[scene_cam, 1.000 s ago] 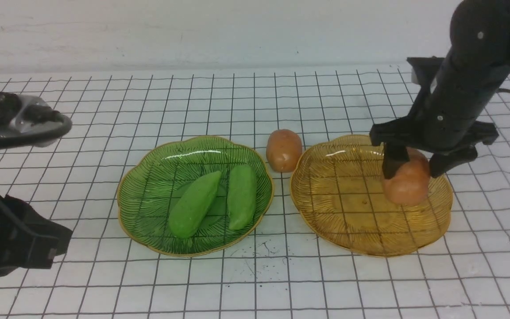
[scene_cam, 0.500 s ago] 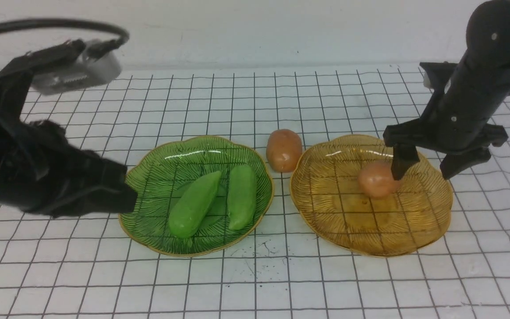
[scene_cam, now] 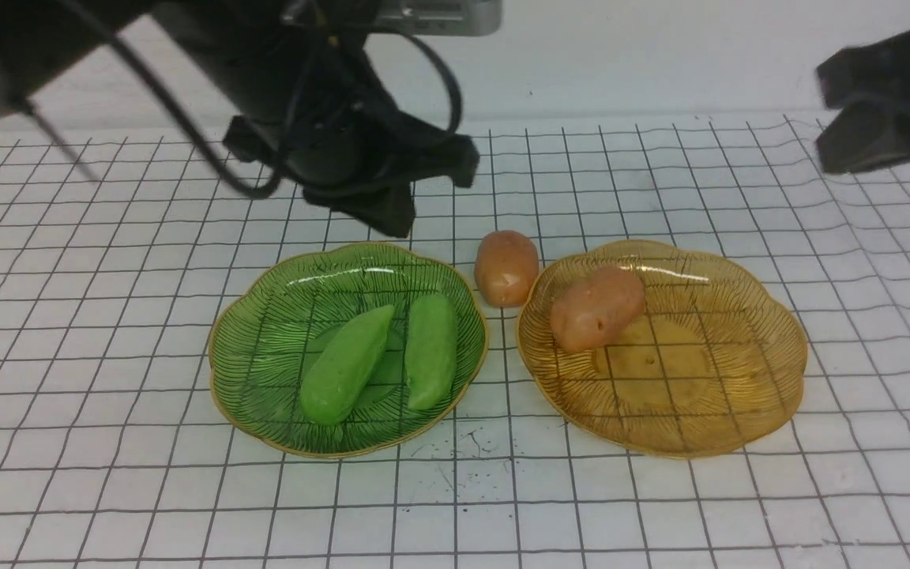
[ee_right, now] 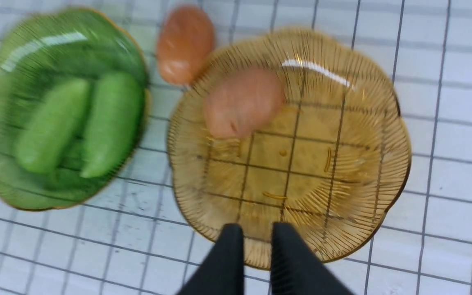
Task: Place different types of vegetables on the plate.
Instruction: 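Pick up the potato beside the plates and place it on a plate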
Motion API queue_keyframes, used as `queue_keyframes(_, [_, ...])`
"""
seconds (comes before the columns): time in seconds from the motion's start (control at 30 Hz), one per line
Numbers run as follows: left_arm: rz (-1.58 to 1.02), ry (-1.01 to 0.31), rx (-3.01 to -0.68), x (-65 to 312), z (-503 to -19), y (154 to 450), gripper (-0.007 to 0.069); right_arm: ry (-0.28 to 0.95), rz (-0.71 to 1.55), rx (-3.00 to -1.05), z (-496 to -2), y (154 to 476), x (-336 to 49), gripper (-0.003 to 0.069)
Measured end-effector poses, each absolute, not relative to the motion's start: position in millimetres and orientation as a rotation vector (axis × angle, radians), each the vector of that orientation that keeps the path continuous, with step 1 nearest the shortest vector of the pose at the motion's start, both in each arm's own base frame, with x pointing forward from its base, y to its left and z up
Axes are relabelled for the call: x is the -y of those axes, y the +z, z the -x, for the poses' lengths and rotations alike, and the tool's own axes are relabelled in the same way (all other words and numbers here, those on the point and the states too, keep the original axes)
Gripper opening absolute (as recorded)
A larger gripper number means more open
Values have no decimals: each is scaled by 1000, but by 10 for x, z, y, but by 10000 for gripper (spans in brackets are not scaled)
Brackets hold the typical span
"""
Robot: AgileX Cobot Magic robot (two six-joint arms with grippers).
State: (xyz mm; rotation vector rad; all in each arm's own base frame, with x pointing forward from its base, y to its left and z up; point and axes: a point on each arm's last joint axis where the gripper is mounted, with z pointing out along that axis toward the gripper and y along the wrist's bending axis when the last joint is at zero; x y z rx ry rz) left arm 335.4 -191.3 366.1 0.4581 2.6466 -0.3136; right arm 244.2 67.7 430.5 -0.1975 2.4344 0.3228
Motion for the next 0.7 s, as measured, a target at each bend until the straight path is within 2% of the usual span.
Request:
queue_keyframes(0.1, [-468, -301, -2641, 2061, -3637, 3525, 49, 330, 202, -2353, -1955, 4463, -569, -8])
queue_keyframes(0.23, [-495, -282, -2638, 2182, -3873, 3353, 126, 338, 205, -2305, -1548, 4472, -482, -13])
queue_keyframes(0.33, [-512, -260, -2626, 2292, -4101, 3139, 235, 349, 206, -2283, -1315, 4424, -437, -14])
queue_keyframes(0.53, [-509, -245, -2545, 2474, -4485, 2730, 461, 353, 207, -2271, -1035, 4284, -377, -14])
queue_keyframes(0.7, [-504, -242, -2488, 2561, -4669, 2443, 542, 350, 208, -2296, -1025, 4201, -374, -14])
